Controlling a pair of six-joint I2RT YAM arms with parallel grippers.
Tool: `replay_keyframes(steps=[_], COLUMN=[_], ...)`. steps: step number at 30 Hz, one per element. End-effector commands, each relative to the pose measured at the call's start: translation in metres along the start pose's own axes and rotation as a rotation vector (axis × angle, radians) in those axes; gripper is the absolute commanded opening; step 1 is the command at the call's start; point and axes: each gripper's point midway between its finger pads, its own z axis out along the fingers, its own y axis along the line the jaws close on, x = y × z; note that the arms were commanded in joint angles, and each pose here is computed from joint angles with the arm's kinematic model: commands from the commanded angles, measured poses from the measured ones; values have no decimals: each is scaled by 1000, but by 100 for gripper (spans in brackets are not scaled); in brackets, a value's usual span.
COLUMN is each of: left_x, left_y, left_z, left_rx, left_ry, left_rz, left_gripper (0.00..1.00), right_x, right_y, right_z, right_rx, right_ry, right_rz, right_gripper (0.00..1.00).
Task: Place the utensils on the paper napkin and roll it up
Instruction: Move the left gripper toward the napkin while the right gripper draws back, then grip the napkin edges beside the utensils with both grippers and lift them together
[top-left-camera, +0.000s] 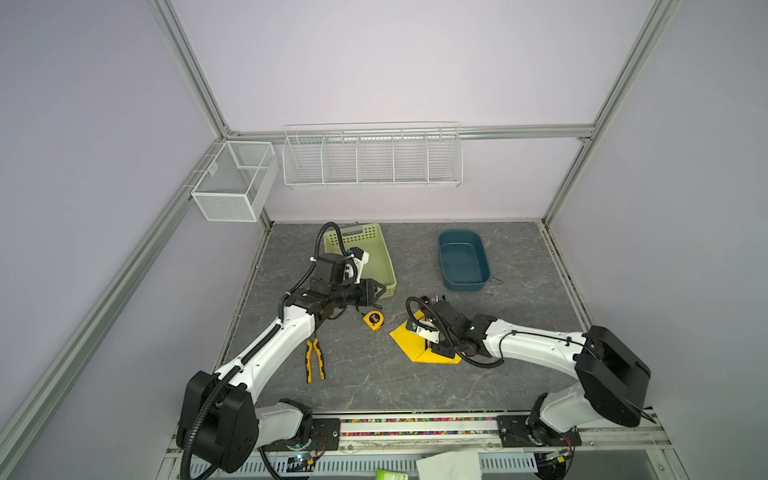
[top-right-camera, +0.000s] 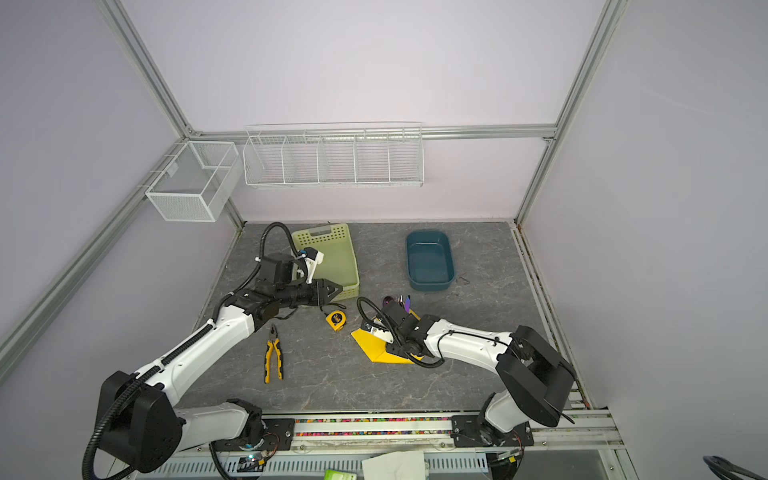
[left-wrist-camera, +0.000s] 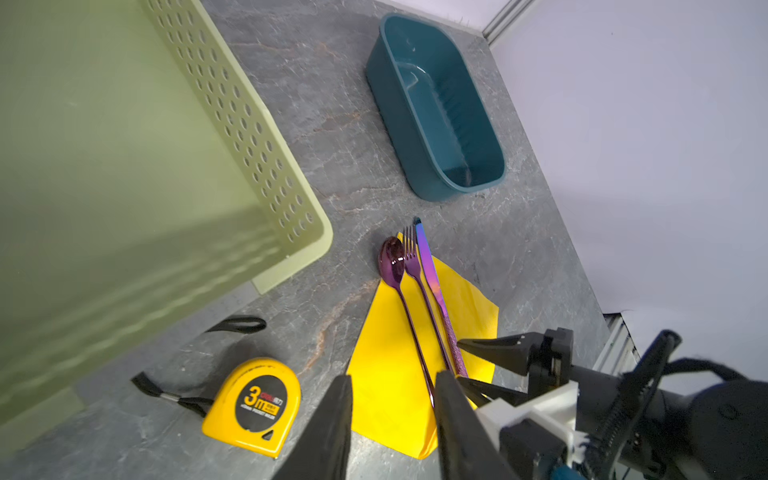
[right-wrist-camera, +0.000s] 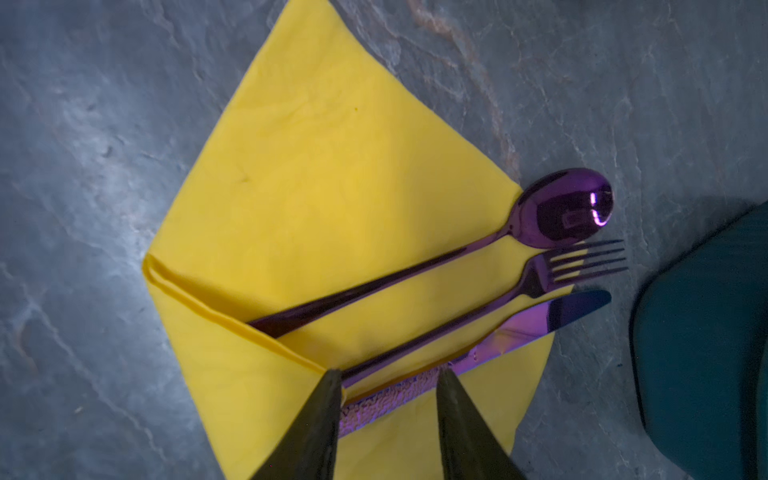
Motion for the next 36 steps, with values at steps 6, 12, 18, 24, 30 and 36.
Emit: replay_keyframes(steps=[6,12,18,24,30,36], left_x=[39,50,50,52,51,61], left_y=[-32,-36,-36,-33,-36,-35], left_z=[26,34,32,31,31,32], left_rx=[82,98,97,81,98,110], left_ry=[120,141,136,134,125,127], left_rz=[32,30,53,75,80,55], left_gripper=[32,31,30,28,27,27], right_x=[-11,12,38,54,59,43], right_y=[-12,9,34,64,97,106], right_z=[-38,-57,-68,-71,-64,-43], right_rx=[-26,-129,-217,-350,-489,-508], right_ry=[-35,-23,-25,-36,-29,-9], right_rz=[482,836,1046,1111,1080,1026], right_gripper=[38,35,19,14,14,12])
